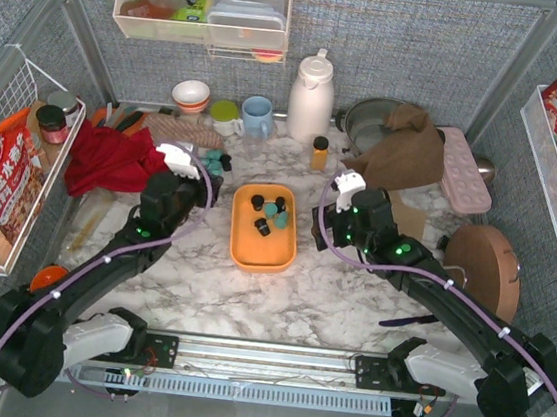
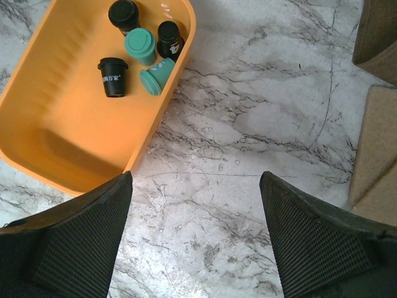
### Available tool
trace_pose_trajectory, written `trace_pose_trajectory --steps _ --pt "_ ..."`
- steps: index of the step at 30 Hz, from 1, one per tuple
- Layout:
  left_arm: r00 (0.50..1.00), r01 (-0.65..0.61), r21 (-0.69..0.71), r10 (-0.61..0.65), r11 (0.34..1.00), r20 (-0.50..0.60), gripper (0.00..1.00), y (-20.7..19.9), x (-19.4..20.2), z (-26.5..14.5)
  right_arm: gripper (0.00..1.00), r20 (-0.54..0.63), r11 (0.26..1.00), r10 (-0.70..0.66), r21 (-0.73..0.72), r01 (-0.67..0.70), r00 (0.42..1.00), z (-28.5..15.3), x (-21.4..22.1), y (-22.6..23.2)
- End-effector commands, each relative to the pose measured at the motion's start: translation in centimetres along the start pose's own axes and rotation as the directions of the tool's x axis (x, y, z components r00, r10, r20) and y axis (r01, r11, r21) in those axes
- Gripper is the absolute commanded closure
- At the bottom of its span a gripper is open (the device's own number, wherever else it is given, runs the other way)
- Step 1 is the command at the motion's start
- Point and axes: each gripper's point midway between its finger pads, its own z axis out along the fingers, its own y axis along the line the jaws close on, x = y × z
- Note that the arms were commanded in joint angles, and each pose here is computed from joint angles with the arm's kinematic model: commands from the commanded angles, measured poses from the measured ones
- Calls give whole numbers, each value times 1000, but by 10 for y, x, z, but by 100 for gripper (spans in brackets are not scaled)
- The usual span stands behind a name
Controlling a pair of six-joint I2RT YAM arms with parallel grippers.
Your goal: Mix the coffee capsules in the storage basket
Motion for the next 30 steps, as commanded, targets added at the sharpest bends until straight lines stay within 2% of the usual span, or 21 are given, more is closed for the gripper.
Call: trace_pose_trajectory --steps 1,9,14,18,22,27,30 --pt "993 -87 150 75 985 89 62 -37 -13 -13 12 26 999 38 -18 -37 999 -6 -13 5" --pt "968 -239 300 202 924 148 62 -78 17 -29 12 15 997 66 -28 -65 998 -16 -15 8" --pt "916 -396 434 316 809 247 63 -111 44 -44 12 14 990 112 -91 -110 994 -16 -26 23" --pt "862 -501 495 360 710 357 62 -130 61 -59 12 19 981 148 -128 -145 989 -14 -35 36" --pt "808 -584 519 380 625 451 63 -143 74 -73 13 24 969 172 -182 -165 985 -12 -46 56" --pt "771 -633 529 393 566 501 62 -152 83 -79 17 6 942 171 -295 -161 985 -10 -49 97" --pt "757 -647 525 384 553 528 62 -157 82 -81 19 29 925 158 -354 -138 987 -13 -64 122"
